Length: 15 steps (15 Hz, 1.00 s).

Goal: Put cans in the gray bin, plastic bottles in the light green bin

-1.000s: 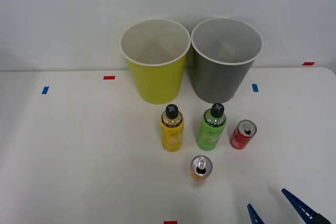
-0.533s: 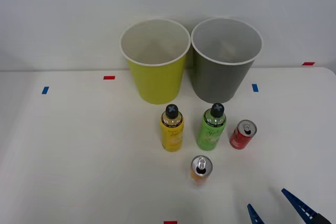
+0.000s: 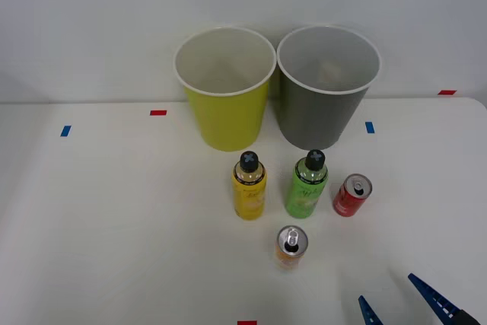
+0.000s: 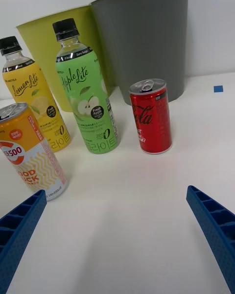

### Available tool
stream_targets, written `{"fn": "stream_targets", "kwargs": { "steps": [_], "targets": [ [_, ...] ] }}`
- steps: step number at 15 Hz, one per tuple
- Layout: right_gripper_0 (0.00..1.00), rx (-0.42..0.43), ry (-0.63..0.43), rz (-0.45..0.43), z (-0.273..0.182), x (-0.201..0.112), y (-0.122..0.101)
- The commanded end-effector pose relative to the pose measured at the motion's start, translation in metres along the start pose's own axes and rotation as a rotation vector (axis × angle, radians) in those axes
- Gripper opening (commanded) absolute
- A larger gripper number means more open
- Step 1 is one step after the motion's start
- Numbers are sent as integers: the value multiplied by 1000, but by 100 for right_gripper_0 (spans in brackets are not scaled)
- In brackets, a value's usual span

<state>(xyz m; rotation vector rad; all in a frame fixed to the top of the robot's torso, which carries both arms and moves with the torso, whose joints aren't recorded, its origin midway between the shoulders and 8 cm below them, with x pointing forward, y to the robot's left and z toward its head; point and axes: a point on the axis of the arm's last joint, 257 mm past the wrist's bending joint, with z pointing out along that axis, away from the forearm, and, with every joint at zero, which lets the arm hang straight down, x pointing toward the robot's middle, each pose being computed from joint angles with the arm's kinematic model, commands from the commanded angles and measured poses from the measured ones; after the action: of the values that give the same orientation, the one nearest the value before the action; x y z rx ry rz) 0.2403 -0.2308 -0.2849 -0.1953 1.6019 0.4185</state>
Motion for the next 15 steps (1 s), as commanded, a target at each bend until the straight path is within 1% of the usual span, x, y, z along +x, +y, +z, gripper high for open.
{"fn": "stream_targets", "kwargs": {
  "steps": [1, 15],
  "targets": [
    [100, 0, 0, 0, 0, 0, 0],
    [100, 0, 0, 0, 0, 0, 0]
  ]
}}
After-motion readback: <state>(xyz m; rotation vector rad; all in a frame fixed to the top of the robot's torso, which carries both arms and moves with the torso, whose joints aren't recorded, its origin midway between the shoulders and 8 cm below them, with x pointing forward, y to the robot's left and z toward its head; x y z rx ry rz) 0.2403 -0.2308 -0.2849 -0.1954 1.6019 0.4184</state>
